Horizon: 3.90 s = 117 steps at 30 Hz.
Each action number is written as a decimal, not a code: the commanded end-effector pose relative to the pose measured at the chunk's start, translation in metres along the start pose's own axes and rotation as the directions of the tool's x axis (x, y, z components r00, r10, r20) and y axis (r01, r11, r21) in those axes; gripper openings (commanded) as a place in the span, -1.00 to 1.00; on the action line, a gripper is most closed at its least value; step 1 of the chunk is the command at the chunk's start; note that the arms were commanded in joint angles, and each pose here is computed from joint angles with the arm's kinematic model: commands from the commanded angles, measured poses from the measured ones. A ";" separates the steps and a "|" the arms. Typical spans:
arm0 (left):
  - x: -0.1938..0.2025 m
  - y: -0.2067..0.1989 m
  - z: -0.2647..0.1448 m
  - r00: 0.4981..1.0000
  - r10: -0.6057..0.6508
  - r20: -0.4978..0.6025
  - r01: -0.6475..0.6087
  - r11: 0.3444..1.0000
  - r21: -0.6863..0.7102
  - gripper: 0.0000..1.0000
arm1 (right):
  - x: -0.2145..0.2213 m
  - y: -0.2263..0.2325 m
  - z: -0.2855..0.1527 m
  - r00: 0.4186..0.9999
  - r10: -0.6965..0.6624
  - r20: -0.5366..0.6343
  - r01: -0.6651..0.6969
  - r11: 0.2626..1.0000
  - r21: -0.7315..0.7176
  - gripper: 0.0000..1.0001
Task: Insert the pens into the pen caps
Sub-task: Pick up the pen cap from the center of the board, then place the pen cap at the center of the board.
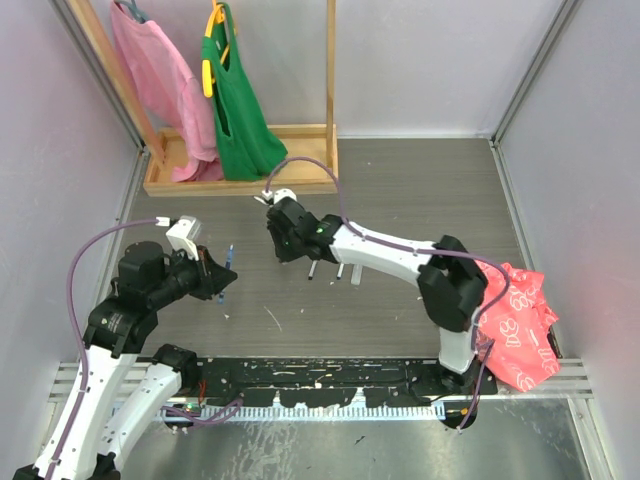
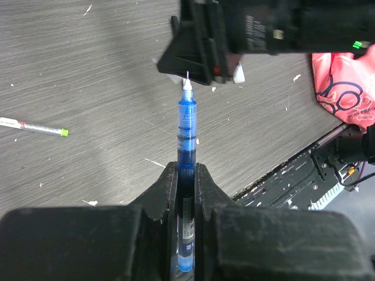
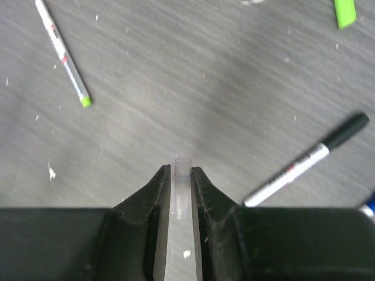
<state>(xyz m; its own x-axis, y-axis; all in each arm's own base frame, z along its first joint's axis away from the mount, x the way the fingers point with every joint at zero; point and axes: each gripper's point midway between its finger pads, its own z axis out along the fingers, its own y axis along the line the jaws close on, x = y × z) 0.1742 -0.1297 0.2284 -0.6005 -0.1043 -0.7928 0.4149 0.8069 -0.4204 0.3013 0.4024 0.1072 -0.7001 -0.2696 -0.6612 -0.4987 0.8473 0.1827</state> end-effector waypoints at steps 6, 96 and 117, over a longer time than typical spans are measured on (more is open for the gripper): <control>-0.011 -0.001 -0.001 0.998 0.036 0.047 -0.036 0.999 0.006 -1.00 | 0.042 -0.012 -0.069 0.997 0.065 0.051 -0.065 0.998 -0.002 -0.74; -0.011 0.008 0.001 0.999 0.024 0.048 -0.022 0.999 -0.044 -1.00 | 0.200 -0.036 -0.062 0.872 -0.370 -0.321 0.345 0.929 -0.133 -0.19; -0.011 0.008 0.001 0.999 0.025 0.048 -0.023 0.999 -0.047 -1.00 | 0.183 -0.080 -0.058 0.933 -0.216 -0.287 0.262 0.956 0.133 -0.14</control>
<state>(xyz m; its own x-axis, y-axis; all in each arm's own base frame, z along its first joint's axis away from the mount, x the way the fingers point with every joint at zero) 0.1800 -0.1232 0.2246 -0.5979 -0.1108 -0.7939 0.3784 0.8341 -0.4014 0.1706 0.2826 0.0162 -0.6701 -0.5816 -0.4612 -0.6520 0.7582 -0.0088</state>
